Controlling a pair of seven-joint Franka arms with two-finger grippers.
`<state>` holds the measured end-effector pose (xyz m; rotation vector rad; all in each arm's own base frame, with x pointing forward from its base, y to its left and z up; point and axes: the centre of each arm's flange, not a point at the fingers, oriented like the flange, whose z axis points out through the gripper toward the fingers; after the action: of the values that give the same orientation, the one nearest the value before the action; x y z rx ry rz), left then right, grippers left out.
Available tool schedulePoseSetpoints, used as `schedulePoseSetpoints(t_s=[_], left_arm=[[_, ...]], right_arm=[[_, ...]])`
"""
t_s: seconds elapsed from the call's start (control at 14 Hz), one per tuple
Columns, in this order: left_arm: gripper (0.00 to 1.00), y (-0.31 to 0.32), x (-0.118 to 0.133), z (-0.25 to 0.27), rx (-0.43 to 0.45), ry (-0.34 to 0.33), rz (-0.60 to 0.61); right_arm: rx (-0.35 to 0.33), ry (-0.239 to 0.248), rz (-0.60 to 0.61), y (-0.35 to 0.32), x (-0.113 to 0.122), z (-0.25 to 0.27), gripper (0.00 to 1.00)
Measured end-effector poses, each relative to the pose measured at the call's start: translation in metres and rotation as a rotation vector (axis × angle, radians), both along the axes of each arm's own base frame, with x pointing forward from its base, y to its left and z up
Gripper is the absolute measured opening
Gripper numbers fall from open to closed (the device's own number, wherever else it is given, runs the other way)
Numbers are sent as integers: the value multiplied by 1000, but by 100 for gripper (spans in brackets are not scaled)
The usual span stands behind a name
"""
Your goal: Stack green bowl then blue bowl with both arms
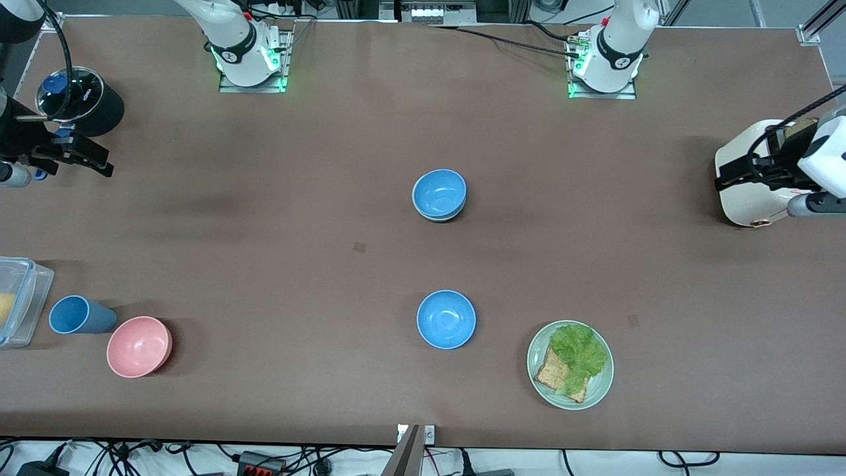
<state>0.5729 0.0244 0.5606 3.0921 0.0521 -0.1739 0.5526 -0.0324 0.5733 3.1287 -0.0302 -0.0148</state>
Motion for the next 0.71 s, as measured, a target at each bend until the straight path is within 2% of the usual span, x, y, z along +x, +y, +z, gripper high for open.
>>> schedulePoseSetpoints(t_s=[0.71], left_arm=[[100,1,1,5,13,-8,-4]], right_arm=[[0,0,2,0,0,0,100]])
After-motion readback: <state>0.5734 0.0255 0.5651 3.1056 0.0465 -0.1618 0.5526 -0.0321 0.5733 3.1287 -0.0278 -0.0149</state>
